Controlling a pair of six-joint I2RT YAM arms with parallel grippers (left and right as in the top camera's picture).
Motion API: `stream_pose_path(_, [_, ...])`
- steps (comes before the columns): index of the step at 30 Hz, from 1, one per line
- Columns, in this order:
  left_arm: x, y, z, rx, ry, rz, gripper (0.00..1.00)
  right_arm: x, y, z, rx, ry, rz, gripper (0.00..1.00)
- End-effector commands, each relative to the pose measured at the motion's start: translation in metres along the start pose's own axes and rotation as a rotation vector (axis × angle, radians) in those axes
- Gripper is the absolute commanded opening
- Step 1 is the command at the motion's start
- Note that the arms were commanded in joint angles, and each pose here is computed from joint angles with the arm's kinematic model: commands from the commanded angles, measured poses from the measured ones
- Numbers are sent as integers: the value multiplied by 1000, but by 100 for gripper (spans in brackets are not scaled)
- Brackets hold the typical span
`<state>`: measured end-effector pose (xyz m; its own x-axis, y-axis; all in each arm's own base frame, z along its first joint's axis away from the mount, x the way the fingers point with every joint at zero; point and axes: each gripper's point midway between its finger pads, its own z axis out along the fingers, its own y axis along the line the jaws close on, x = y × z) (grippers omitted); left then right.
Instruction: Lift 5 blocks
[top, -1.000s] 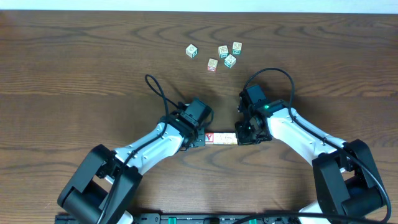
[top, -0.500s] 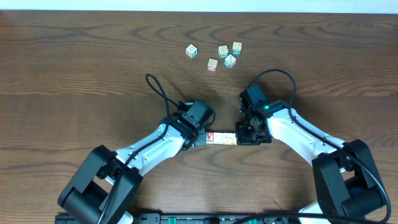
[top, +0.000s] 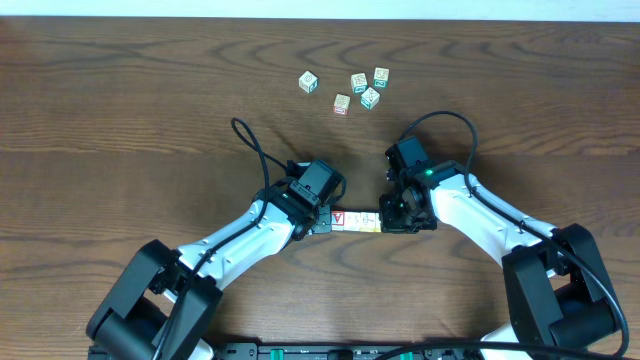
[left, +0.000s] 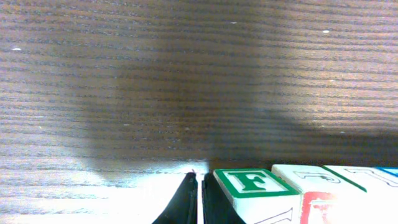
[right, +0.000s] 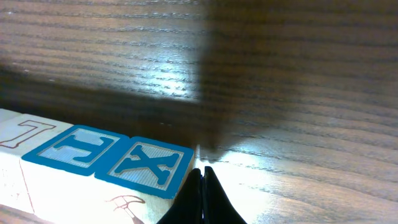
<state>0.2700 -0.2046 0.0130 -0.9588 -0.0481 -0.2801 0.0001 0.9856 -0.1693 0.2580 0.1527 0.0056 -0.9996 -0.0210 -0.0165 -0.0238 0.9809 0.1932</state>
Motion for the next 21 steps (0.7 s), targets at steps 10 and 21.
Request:
stream_pose_path(10, [9, -52, -15, 223, 50, 38, 7, 8, 64, -19, -293, 54, -67, 1])
stream_pose_path(21, [11, -64, -17, 252, 37, 65, 8, 9, 70, -21, -327, 67, -44, 1])
